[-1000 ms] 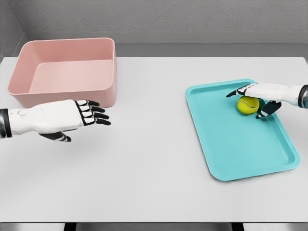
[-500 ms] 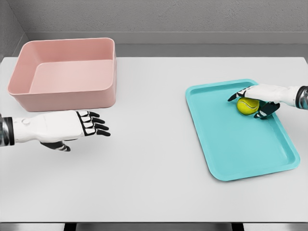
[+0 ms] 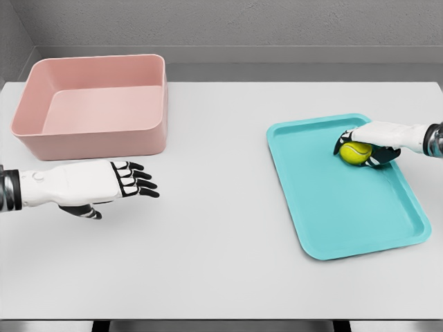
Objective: Put the tennis from the blue tray into the pink basket with both arms
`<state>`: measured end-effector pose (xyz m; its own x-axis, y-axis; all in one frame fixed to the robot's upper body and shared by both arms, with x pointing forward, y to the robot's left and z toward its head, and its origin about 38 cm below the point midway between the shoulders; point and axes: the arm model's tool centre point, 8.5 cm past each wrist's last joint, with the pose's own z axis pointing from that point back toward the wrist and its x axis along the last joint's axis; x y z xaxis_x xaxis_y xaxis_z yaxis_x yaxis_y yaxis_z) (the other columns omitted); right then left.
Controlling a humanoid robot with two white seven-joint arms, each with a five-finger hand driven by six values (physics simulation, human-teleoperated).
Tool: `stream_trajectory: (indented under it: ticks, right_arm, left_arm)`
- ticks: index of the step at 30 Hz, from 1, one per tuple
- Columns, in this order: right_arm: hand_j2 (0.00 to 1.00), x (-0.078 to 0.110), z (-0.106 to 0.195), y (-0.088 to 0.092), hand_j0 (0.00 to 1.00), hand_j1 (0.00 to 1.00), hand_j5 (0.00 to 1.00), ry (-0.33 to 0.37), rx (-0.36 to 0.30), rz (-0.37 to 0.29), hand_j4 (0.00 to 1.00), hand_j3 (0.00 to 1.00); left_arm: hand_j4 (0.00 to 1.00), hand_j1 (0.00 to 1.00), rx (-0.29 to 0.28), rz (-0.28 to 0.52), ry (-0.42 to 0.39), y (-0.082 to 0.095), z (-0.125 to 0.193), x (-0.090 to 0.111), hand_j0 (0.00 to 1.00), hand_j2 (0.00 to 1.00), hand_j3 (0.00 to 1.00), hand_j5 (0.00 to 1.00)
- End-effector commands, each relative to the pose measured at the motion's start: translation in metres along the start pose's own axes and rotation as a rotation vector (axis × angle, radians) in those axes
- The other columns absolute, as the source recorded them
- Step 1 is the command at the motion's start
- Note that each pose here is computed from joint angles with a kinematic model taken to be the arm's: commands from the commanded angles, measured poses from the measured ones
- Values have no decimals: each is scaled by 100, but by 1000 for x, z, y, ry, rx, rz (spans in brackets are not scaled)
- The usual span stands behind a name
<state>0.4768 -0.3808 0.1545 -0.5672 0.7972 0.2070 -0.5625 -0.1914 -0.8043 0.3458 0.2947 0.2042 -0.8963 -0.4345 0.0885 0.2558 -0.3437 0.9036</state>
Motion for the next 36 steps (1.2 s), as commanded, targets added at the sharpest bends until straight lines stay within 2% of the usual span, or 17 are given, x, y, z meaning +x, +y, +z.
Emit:
stream_trajectory:
  ticks: [1, 10, 21, 24, 25, 27, 30, 32, 36]
  right_arm:
    - [54, 0, 0, 1, 54, 54, 54, 2, 5, 6, 54, 54]
    - [54, 2, 6, -19, 54, 54, 54, -3, -35, 31, 54, 54]
    - [54, 49, 13, -53, 54, 54, 54, -127, -85, 157, 54, 54]
    - [54, 68, 9, -58, 54, 54, 54, -180, -91, 190, 54, 54]
    - [54, 73, 9, -59, 54, 54, 54, -194, -94, 200, 54, 54]
    - [54, 80, 10, -61, 54, 54, 54, -212, -97, 215, 54, 54]
    - [54, 93, 10, -65, 54, 54, 54, -246, -106, 240, 54, 54]
    - [54, 99, 10, -67, 54, 54, 54, -261, -111, 249, 54, 54]
    - [54, 112, 9, -71, 54, 54, 54, -293, -118, 274, 54, 54]
  left_arm:
    - [100, 100, 4, 5, 1, 0, 0, 0, 100, 100, 100, 100]
    - [100, 100, 1, 5, 0, 0, 0, 0, 100, 100, 100, 100]
    - [100, 100, -1, 5, 0, -1, 0, 0, 100, 100, 100, 100]
    - [100, 100, 1, 5, 5, 0, 1, -1, 100, 100, 100, 100]
    - [100, 100, 0, 7, 19, 0, 3, -6, 100, 100, 100, 100]
    - [100, 100, -2, 30, 85, -4, 14, -26, 100, 100, 100, 100]
    - [100, 100, 42, 27, 172, 13, 26, -58, 100, 100, 100, 100]
    - [100, 100, 68, 59, 214, 14, 27, -77, 100, 100, 100, 100]
    - [100, 100, 93, 65, 222, 19, 22, -84, 100, 100, 100, 100]
